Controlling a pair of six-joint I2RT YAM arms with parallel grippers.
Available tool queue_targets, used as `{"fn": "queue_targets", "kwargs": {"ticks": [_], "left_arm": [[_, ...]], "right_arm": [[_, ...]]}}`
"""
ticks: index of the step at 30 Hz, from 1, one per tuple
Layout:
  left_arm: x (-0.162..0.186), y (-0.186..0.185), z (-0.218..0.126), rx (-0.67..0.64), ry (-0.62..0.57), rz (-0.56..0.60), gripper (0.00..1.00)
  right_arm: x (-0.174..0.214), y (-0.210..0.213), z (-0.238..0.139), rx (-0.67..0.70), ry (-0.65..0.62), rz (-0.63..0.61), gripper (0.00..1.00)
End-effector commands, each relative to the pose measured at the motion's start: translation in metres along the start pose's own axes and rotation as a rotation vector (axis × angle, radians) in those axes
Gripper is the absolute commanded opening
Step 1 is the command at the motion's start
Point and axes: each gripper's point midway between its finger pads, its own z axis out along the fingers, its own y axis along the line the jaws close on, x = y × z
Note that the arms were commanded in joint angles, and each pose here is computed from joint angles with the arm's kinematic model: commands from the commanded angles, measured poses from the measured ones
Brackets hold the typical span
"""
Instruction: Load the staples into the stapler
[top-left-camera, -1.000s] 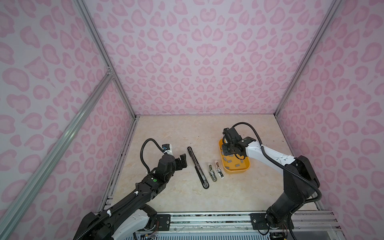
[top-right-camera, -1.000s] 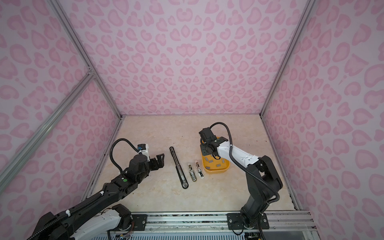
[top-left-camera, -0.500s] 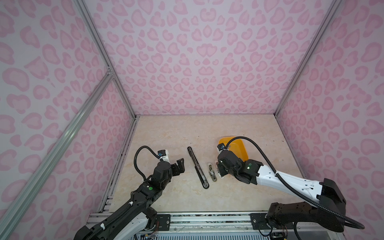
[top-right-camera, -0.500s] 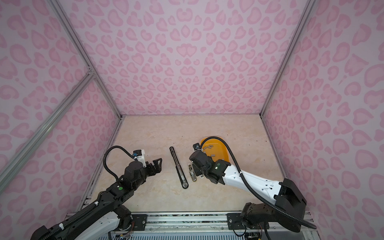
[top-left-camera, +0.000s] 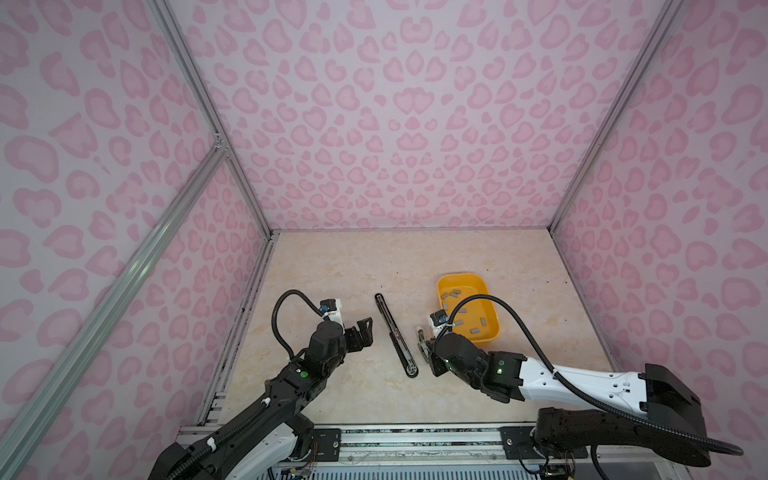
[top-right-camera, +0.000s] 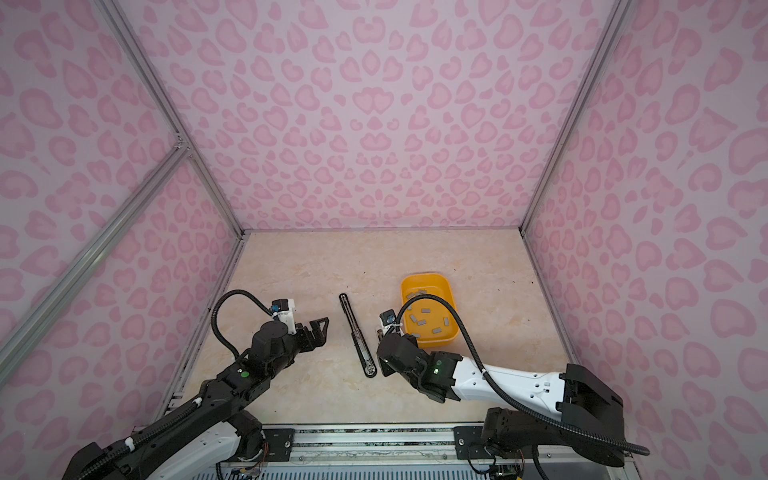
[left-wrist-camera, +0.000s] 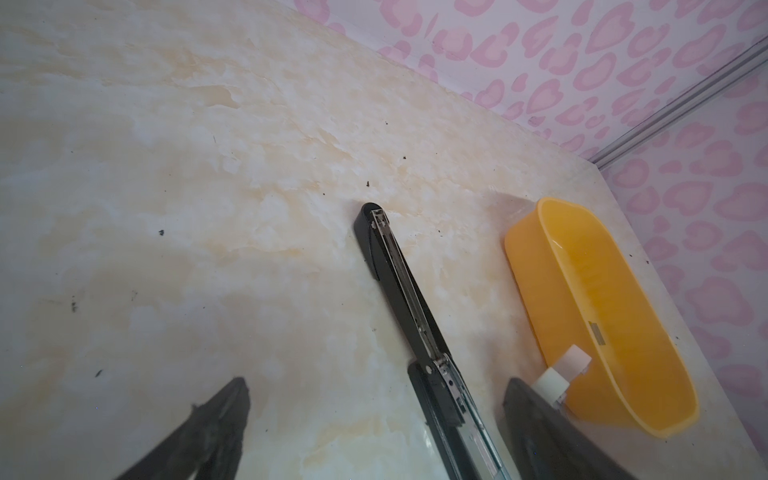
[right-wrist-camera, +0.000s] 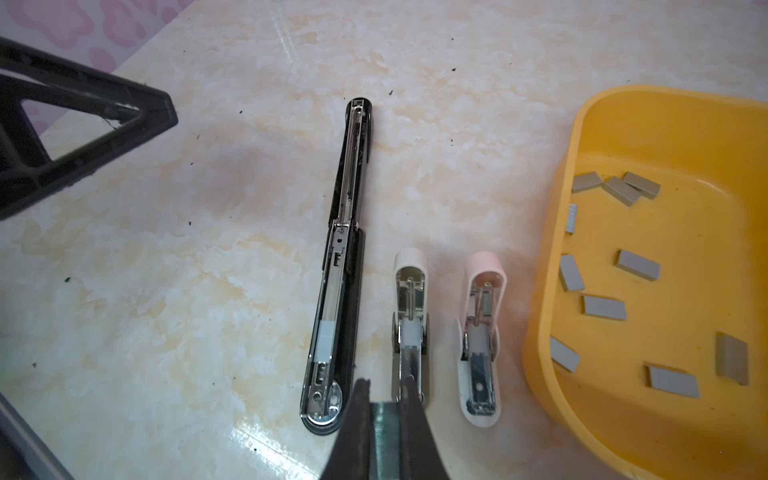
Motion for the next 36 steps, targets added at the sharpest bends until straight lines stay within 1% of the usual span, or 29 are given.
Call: {"fn": "queue_targets", "kwargs": {"ticks": [1, 7, 8, 11, 15, 28, 36], "left_arm": [[-0.009, -0.009, 0.0, 0.036, -0.026, -0.015, 0.97], [-0.005, -0.011, 0.002, 0.057, -0.016, -0.017, 0.97], [-0.009, -0.016, 0.002, 0.081, -0.034, -0.022, 0.97], [-0.007, -0.021, 0.003, 0.11, -0.023, -0.026, 0.97], [-0.005, -0.022, 0.005, 0.112, -0.013, -0.027, 0.97], [-0.007, -0.024, 0.005, 0.116, -0.01, -0.012, 0.97], [-0.009, -0.024, 0.002, 0.118, -0.019, -0.011, 0.97]], "right_arm": [[-0.008, 0.008, 0.006, -0.004, -0.063, 0.037, 0.04], [0.004, 0.01, 0.018, -0.001, -0.066, 0.04, 0.03], [0.006, 0.01, 0.02, -0.002, -0.066, 0.041, 0.03], [0.012, 0.008, 0.026, 0.009, -0.059, 0.036, 0.03], [0.018, 0.0, 0.032, 0.067, -0.048, 0.04, 0.02], [0.028, -0.005, 0.042, 0.087, -0.057, 0.022, 0.02], [0.03, -0.011, 0.046, 0.103, -0.066, 0.007, 0.05]]}}
